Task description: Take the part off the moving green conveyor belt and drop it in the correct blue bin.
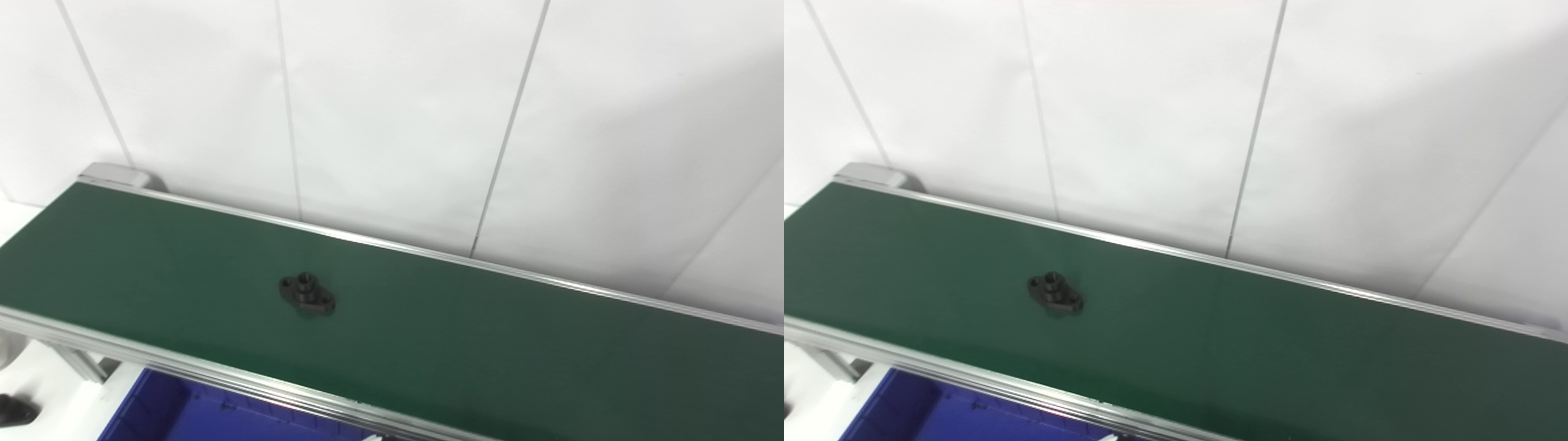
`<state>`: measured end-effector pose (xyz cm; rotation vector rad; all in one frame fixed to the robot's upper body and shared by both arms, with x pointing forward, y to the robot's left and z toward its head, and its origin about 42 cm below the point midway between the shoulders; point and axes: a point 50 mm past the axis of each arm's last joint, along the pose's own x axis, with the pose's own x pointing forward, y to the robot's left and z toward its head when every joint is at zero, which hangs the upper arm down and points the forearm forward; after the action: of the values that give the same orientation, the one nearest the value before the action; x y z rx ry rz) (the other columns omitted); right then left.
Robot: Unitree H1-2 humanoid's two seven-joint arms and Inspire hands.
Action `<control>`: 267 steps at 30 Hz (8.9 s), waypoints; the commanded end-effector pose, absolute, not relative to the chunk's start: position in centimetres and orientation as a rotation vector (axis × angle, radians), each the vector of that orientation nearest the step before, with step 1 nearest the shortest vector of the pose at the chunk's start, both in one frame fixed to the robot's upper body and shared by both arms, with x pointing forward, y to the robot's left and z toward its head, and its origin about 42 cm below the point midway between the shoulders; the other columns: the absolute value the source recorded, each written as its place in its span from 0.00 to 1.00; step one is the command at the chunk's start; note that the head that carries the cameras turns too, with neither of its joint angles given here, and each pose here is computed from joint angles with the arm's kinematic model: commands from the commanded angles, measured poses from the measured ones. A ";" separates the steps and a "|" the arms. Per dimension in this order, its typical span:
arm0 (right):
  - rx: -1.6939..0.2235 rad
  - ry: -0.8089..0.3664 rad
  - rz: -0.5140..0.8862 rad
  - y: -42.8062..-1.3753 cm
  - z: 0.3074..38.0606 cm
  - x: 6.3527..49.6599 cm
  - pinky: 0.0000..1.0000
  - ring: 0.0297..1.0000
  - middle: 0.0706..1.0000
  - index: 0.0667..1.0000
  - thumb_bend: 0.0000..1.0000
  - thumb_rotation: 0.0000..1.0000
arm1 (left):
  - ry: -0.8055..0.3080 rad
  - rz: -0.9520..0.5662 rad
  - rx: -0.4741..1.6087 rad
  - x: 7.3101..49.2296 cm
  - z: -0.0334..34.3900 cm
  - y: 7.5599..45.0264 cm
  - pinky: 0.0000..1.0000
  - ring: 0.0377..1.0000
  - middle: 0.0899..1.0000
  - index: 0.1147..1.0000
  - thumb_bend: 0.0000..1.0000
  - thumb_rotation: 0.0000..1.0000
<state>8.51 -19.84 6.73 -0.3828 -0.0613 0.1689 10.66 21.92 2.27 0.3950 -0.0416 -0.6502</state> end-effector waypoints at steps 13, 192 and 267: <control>-0.353 -0.197 0.106 -19.1 11.4 10.5 0.74 0.86 0.90 0.93 0.85 0.37 | -0.087 -0.655 0.405 12.6 4.1 24.1 1.00 1.00 1.00 1.00 0.95 0.40; -1.273 -0.255 0.433 -13.1 14.4 30.0 0.20 0.25 0.40 0.46 0.53 0.00 | -0.071 -0.678 0.190 11.1 5.4 20.5 1.00 1.00 1.00 1.00 0.96 0.42; -0.738 0.298 0.360 -18.3 14.9 9.0 0.84 0.89 0.88 0.87 0.66 0.34 | -0.082 -0.614 0.170 12.5 8.3 21.1 1.00 1.00 1.00 1.00 0.96 0.43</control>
<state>9.77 -18.82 13.58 -0.8854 0.4269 0.3747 12.69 20.93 7.62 0.1961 -0.0525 -0.6114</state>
